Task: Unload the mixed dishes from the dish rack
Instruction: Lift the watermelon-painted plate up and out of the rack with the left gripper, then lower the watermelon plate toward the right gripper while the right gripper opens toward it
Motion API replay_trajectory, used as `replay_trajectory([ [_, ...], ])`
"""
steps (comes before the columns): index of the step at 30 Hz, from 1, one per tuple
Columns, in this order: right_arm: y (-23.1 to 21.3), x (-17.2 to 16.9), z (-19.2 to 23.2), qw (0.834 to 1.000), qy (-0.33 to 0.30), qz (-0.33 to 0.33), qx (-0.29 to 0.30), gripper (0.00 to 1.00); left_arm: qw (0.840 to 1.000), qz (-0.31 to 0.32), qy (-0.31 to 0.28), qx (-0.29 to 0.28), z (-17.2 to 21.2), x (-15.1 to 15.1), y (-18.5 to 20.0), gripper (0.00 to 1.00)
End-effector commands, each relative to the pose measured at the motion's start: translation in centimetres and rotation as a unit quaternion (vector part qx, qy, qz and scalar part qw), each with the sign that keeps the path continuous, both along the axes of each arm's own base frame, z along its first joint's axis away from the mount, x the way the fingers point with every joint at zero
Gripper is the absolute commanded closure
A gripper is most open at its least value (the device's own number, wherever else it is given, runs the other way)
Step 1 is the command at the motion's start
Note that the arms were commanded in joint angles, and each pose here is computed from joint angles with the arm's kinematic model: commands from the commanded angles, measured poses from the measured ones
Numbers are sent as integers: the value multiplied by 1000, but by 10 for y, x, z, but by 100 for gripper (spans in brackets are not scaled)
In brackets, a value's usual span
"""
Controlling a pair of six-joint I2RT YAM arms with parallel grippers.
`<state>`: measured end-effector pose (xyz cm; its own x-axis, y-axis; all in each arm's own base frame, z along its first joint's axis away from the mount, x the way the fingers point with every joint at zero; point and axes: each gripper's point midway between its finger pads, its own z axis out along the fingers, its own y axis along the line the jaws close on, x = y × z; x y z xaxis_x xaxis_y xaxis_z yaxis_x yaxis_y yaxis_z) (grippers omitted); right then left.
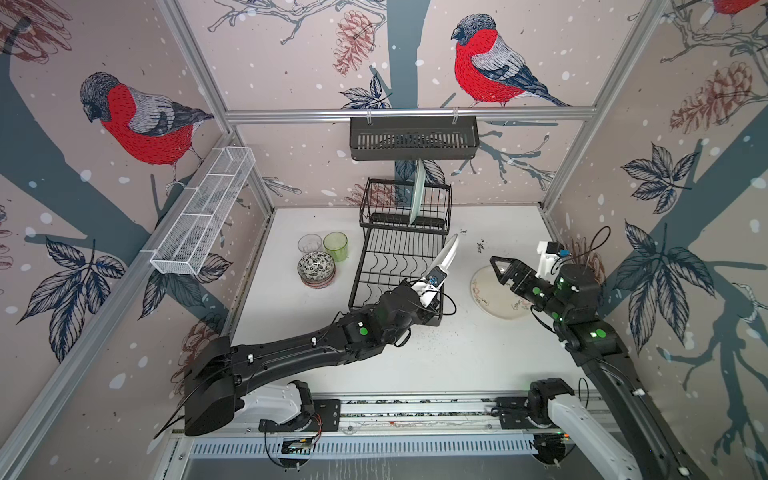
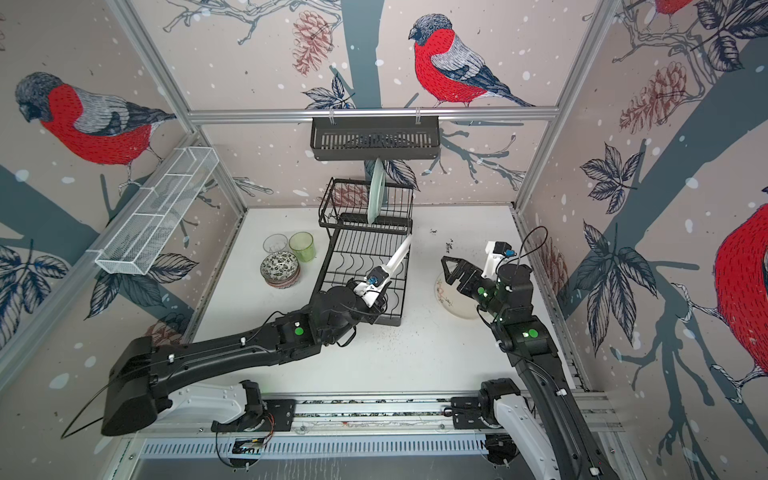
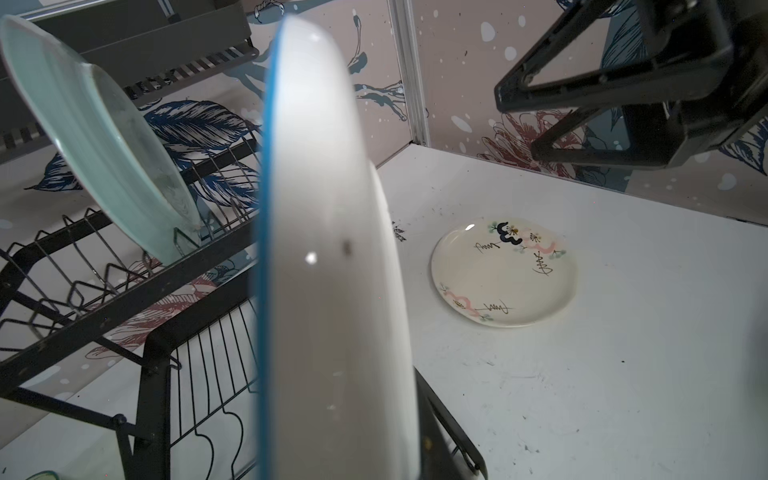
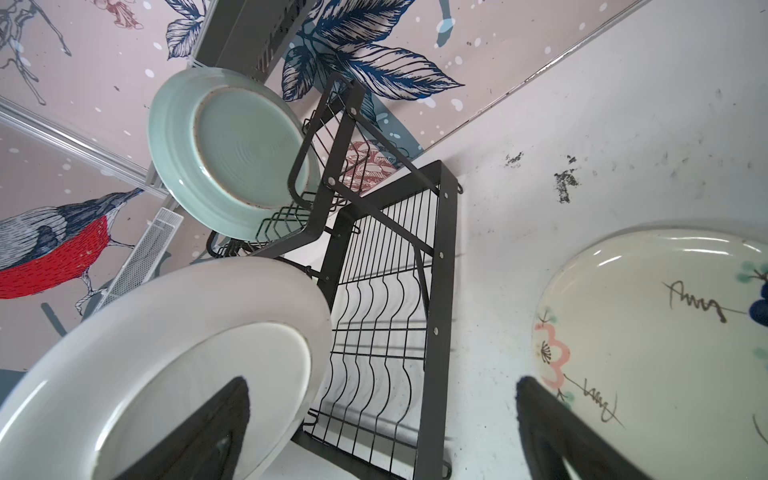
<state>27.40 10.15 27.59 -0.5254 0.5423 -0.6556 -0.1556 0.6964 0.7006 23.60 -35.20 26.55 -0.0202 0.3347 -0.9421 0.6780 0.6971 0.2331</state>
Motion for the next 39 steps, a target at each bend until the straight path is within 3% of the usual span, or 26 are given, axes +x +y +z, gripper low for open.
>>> replay_trajectory([
  [1,2,-5,9,1000,-2,7,22,1,997,-3,-43,-61,37,4,-14,100],
  [39,0,5,19,996,-23,29,82,1,998,-22,-49,19,-26,12,-71,100],
])
